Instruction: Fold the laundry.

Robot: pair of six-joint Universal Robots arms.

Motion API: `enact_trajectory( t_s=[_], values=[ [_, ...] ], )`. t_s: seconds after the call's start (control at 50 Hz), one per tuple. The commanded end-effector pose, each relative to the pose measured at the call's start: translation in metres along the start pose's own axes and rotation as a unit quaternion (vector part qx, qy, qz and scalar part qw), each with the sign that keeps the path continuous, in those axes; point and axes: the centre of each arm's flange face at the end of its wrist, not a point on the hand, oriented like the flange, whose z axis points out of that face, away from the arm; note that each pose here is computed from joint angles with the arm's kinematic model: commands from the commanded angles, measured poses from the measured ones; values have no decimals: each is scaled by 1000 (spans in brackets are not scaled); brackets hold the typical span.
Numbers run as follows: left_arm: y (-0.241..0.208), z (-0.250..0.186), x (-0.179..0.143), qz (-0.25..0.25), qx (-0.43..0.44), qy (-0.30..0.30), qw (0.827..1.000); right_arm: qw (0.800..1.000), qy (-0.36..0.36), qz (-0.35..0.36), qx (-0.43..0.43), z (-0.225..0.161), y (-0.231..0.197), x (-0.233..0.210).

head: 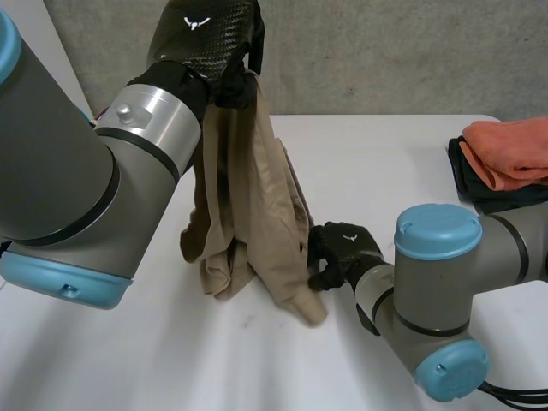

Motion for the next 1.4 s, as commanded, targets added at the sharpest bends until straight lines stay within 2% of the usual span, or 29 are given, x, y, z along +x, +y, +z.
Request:
enact_trajectory(
  t_s=[0.02, 0.06, 0.08, 0.16, 0.28, 0.46, 0.56, 0.68, 0.78, 0.92, 0.98, 1.12, 1.3, 1.4],
  values=[
    [-1, -3, -3, -1, -9, -3, 1000, 999, -11, -13, 47, -12, -35, -2],
    [-5, -6, -7, 0, -9, -10, 1000, 996, -12, -22, 88, -27, -63, -2],
    [-7, -7, -10, 0, -10, -14, 1000, 992, 0, -32, 124, -37, -87, 5],
    [-2, -13, -31, 11, -23, -40, 999, 979, 59, -79, 177, -47, -131, 49],
    [44, -23, -55, 20, -98, -67, 993, 971, 76, -134, 184, -42, -149, 77],
    [141, -23, -53, 22, -197, -62, 978, 984, 71, -121, 107, 24, -99, 93],
    [165, -24, -52, 25, -226, -60, 972, 985, 69, -124, 94, 30, -90, 85],
    [154, -30, -50, 25, -218, -59, 974, 986, 65, -131, 82, 11, -103, 81],
    [132, -46, -51, 26, -203, -61, 977, 987, 55, -148, 37, -25, -114, 71],
    [115, -77, -48, 31, -199, -57, 978, 980, 3, -191, -54, -45, -81, 62],
    [117, -85, -47, 31, -206, -56, 976, 980, -5, -189, -70, -47, -69, 62],
    [134, -85, -51, 33, -220, -63, 973, 980, -9, -191, -52, -36, -47, 62],
    [165, -84, -60, 59, -265, -66, 960, 982, -8, -183, -51, 5, -6, 71],
    [170, -87, -58, 78, -278, -57, 956, 982, -4, -187, -37, 13, -6, 74]
  ],
)
